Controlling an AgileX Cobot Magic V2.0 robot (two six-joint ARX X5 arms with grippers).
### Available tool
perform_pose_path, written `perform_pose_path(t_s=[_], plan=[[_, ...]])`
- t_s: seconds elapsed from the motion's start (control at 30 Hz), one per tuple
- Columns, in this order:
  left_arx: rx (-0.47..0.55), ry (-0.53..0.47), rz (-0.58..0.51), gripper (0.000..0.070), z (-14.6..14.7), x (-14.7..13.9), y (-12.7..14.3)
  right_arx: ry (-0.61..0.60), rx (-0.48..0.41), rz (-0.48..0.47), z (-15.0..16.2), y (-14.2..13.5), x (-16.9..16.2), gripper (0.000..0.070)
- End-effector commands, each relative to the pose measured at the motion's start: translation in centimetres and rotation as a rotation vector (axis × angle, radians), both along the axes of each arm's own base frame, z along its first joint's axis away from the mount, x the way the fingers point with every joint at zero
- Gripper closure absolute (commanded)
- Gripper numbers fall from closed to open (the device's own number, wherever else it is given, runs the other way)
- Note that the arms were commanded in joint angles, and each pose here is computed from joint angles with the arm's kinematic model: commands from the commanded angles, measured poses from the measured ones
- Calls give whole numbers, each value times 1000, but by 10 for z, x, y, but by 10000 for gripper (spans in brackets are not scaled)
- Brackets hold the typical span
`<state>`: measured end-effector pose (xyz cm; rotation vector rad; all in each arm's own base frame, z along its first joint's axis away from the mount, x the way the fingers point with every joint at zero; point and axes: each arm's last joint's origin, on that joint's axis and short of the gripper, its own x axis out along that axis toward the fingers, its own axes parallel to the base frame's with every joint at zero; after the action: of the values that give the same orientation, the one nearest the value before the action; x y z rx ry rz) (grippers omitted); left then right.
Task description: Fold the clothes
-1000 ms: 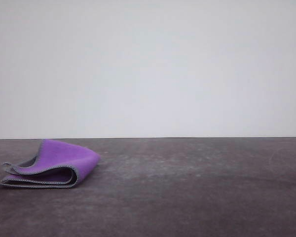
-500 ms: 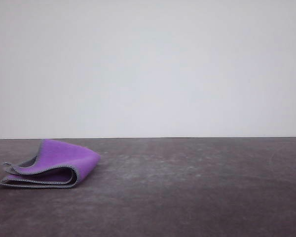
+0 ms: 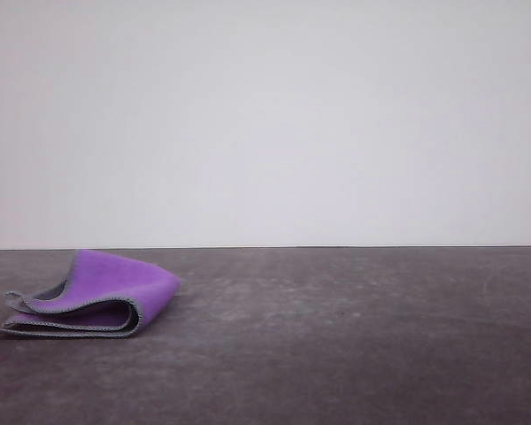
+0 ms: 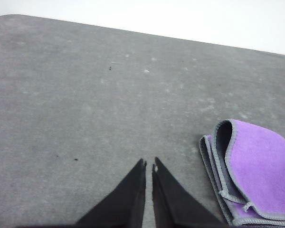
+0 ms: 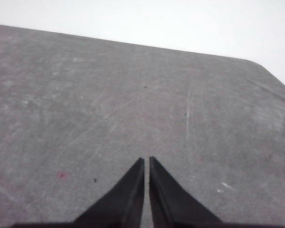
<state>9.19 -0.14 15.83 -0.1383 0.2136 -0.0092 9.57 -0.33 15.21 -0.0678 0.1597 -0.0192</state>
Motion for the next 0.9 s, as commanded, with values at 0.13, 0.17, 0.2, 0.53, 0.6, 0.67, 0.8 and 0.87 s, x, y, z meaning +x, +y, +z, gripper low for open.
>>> perform_pose_path(t_s=[0.13,0.17,0.2,0.53,0.6,0.67,0.8,0.87], plan=[[14,50,-4,684,-7,-1,0,13,37,-11,-2,0,0,684],[14,50,-4,684,-7,-1,0,10,39,-10,-2,0,0,684],[14,50,-4,684,-7,-1,0,5,40,-9,-2,0,0,684],[14,51,-4,685,-7,-1,0,-14,38,-15,0,0,0,684],[14,51,-4,684,-7,-1,0,-14,38,-14,0,0,0,684],[14,51,-4,685,-7,-1,0,-14,38,-15,0,0,0,684],[14,51,-4,684,-7,-1,0,-14,38,-15,0,0,0,684],[14,51,-4,685,-7,-1,0,-14,38,-15,0,0,0,684]])
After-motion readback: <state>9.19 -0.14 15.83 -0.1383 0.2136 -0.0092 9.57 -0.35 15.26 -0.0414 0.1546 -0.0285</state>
